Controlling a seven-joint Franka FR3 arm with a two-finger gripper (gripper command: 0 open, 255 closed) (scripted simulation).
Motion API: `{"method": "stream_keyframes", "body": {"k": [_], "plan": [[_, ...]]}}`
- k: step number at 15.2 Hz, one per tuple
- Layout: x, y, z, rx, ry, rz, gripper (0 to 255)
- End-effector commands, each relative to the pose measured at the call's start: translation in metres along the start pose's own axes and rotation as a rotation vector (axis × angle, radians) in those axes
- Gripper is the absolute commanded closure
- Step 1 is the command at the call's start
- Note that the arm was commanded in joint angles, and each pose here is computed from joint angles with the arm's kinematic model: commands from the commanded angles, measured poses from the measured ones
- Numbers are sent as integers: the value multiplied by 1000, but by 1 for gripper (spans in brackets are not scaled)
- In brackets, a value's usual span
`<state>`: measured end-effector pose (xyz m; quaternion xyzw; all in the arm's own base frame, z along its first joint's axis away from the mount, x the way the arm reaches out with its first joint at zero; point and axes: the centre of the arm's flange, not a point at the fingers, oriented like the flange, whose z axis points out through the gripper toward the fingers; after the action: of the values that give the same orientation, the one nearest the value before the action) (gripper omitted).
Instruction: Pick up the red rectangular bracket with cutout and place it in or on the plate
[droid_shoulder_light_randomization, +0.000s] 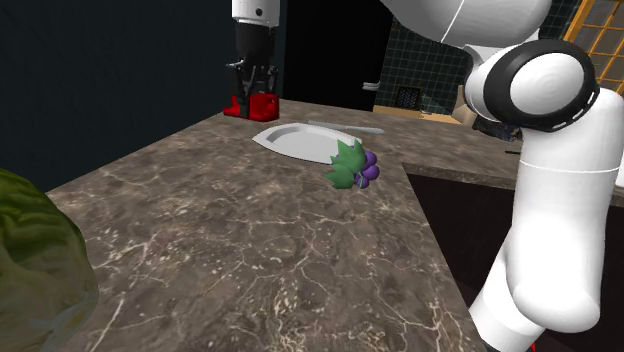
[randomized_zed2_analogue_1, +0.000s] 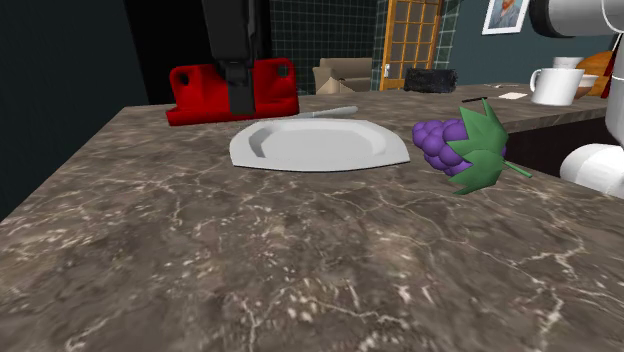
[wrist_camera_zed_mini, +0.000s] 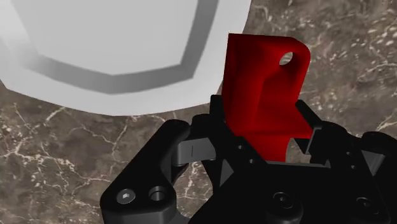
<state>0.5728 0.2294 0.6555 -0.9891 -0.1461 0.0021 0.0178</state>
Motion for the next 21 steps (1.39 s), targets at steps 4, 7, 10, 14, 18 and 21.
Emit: {"method": "stream_keyframes", "body": {"k": [4, 7, 10, 14, 18, 21], "plan": [[-38, 53, 3, 0, 0, 0, 255], [-60, 86, 3, 0, 0, 0, 255], [-82, 119, 4, 0, 0, 0, 255], [-92, 133, 14, 0, 0, 0, 255], [-92, 134, 35, 0, 0, 0, 255], [-92, 135, 51, 0, 0, 0, 255]]}}
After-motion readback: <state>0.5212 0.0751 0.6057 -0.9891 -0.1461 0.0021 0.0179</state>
